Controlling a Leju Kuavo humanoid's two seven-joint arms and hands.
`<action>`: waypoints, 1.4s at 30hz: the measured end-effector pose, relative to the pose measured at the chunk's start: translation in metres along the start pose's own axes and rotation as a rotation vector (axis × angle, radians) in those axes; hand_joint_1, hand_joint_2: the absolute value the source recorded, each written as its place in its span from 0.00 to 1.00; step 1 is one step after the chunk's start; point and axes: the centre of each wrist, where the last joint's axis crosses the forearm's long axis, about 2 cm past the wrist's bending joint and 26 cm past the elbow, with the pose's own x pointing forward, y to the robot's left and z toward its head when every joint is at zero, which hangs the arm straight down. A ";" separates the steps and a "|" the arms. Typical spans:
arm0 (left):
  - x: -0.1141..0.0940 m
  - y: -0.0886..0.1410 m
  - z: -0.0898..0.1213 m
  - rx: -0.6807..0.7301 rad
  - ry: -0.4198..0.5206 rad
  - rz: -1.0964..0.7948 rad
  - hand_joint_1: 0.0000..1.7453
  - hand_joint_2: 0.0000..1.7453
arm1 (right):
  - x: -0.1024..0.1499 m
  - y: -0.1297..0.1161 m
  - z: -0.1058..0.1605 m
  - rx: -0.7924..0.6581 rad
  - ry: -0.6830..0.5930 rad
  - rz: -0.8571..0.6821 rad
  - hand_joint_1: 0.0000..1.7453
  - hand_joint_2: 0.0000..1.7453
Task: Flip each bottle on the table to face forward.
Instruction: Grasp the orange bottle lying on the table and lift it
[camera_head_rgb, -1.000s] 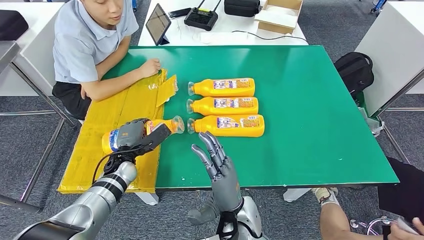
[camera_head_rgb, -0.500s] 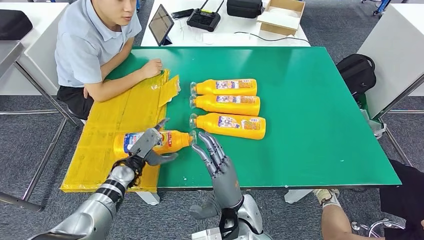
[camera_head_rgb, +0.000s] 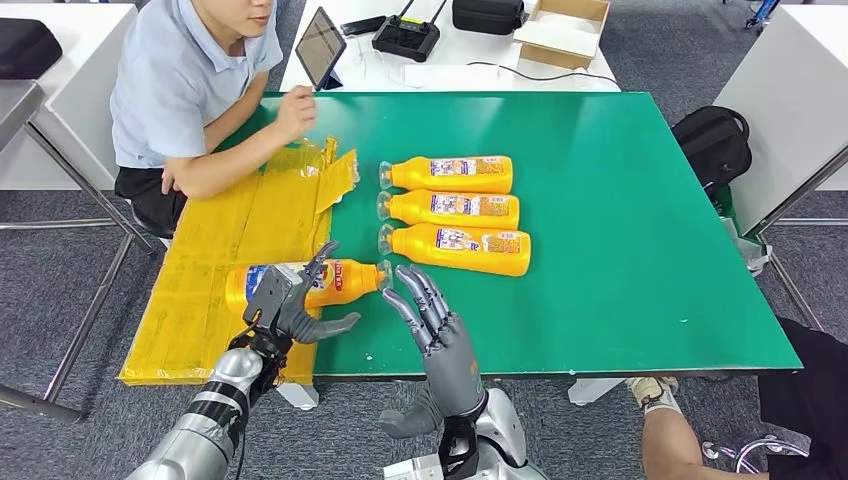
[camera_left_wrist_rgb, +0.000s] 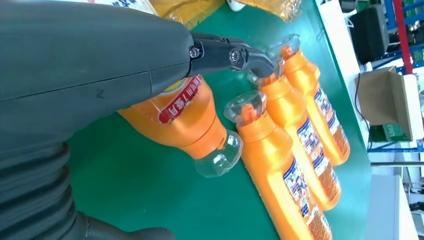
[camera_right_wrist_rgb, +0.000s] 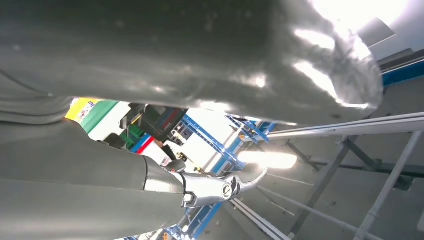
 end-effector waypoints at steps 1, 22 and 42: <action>0.000 0.000 0.001 0.012 -0.005 0.005 0.00 1.00 | 0.000 0.000 0.000 0.000 0.000 0.000 0.00 0.00; 0.072 0.014 0.034 1.065 -0.363 -0.124 0.00 1.00 | -0.028 -0.063 0.014 -0.016 0.079 0.542 0.00 1.00; 0.101 0.003 0.084 1.161 -0.438 -0.316 0.00 1.00 | -0.085 -0.098 0.086 0.222 0.682 0.767 0.00 1.00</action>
